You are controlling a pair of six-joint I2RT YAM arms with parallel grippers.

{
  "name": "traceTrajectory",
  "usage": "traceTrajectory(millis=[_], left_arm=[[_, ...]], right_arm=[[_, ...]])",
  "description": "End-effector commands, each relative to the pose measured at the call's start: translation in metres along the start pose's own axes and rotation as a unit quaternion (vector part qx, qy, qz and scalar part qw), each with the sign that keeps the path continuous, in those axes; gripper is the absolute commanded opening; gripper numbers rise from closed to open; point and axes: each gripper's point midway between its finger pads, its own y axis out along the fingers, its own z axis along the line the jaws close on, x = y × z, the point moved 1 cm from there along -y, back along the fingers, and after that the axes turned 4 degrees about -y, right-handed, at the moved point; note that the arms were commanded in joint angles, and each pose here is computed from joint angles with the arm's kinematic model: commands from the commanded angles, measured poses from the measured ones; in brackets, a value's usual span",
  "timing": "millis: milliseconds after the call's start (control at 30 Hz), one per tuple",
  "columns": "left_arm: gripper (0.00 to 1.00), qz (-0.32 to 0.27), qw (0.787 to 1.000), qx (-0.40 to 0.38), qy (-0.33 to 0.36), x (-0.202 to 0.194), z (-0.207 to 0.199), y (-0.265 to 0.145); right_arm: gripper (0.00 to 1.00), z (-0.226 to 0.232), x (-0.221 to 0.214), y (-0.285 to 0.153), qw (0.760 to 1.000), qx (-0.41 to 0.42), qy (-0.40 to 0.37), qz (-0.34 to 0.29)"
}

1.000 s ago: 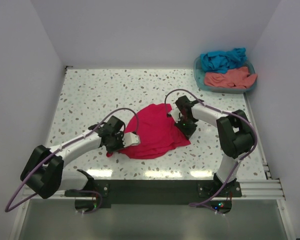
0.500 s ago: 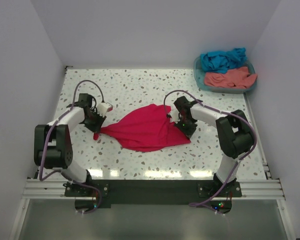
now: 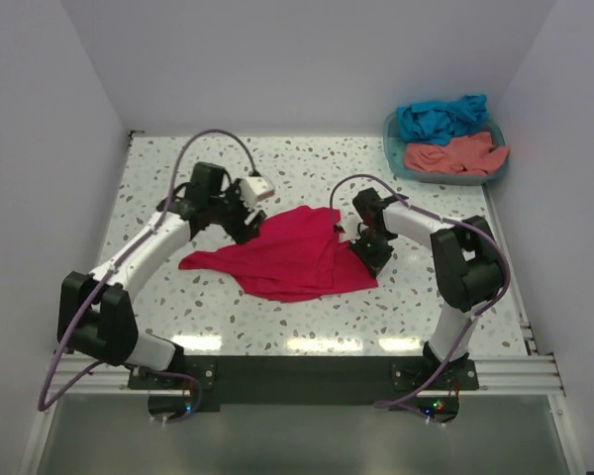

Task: Fold and stack the t-shirts
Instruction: Flatten the tshirt out

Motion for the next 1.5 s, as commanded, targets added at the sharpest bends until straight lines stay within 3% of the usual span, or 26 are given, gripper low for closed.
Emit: traceTrajectory(millis=[0, 167, 333, 467, 733, 933, 1133, 1367, 1467], left_arm=[[0.73, -0.073, 0.993, -0.055, 0.079, 0.053, -0.076, 0.022], [0.72, -0.081, 0.989, -0.061, 0.109, 0.057, -0.153, 0.069], [0.71, -0.086, 0.988, -0.061, 0.117, 0.056, -0.202, 0.098], [0.70, -0.107, 0.985, -0.045, 0.128, 0.063, -0.232, 0.110], [0.66, -0.054, 0.994, -0.016, 0.098, 0.052, -0.245, 0.148], [0.60, -0.015, 0.994, 0.017, 0.107, 0.034, -0.230, 0.152], [0.43, -0.009, 0.994, 0.035, 0.104, 0.038, -0.213, 0.138], [0.01, 0.001, 0.996, 0.032, 0.084, 0.047, -0.188, 0.124], [0.00, -0.012, 0.997, 0.043, 0.069, 0.061, -0.166, 0.115]], right_arm=[[0.00, 0.020, -0.013, 0.000, 0.997, 0.074, 0.026, 0.013], [0.00, 0.029, -0.013, 0.003, 0.982, 0.162, 0.094, 0.014], [0.00, 0.019, -0.016, 0.004, 0.971, 0.184, 0.151, 0.008], [0.00, 0.018, -0.017, 0.003, 0.970, 0.188, 0.153, 0.006], [0.00, 0.015, -0.016, 0.003, 0.972, 0.176, 0.156, 0.003], [0.00, 0.011, -0.021, 0.006, 0.975, 0.159, 0.155, 0.010], [0.00, 0.004, -0.023, 0.008, 0.978, 0.140, 0.155, 0.018], [0.00, 0.001, -0.023, 0.010, 0.978, 0.134, 0.157, 0.021], [0.00, 0.000, -0.020, 0.008, 0.979, 0.129, 0.156, 0.013]])
